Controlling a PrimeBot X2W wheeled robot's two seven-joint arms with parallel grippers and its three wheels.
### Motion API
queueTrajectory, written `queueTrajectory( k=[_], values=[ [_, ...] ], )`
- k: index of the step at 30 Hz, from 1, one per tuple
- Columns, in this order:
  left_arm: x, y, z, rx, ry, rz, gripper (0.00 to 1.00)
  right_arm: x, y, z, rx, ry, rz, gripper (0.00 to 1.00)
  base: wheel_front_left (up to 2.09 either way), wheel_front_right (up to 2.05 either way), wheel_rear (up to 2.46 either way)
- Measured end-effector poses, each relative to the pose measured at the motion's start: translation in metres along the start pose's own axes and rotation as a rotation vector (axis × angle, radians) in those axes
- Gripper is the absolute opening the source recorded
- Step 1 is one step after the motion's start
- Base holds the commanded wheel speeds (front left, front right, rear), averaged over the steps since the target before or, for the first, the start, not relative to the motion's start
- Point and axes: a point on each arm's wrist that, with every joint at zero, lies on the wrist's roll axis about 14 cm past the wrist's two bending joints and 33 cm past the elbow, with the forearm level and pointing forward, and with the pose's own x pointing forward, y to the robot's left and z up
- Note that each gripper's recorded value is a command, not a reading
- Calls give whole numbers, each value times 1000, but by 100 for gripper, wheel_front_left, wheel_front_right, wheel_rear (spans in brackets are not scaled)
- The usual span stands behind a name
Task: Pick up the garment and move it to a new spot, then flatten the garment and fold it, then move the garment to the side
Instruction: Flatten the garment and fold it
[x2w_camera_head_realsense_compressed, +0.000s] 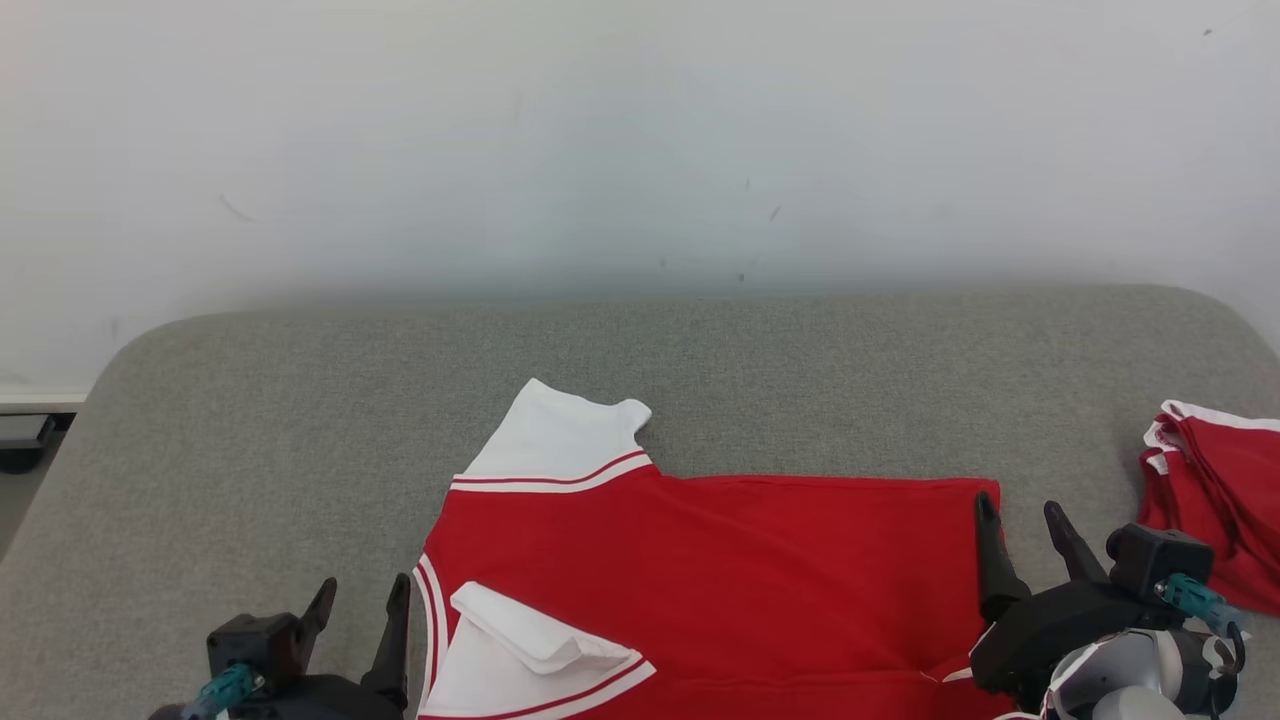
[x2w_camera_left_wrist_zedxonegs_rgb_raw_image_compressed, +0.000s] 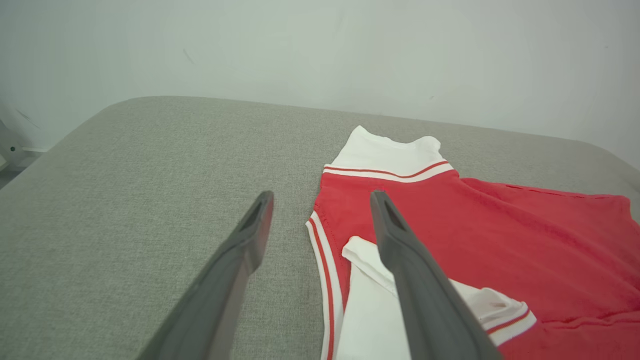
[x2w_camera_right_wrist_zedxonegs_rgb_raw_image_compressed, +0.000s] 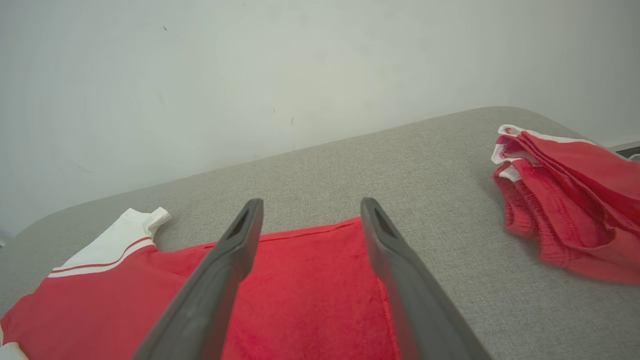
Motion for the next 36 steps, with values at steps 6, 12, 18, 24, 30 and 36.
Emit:
queueTrajectory(
  k=[6,12,18,24,30,36],
  values=[
    [1,-9,-2,18,12,-50,100,1,0,-5,-2,16,0,100,0,0,0],
    [13,-18,14,20,-18,-91,100,3,2,-15,-8,69,4,100,0,0,0],
    [47,-23,31,29,28,-108,100,9,-2,-41,-33,227,1,100,0,0,0],
    [90,-40,40,46,122,-155,100,47,4,-24,-74,287,28,100,0,0,0],
    [126,-49,25,47,284,-180,100,69,-1,-39,-97,440,9,100,0,0,0],
    [160,-48,18,32,395,-181,100,89,-17,-50,-111,553,-35,100,0,0,0]
  ],
)
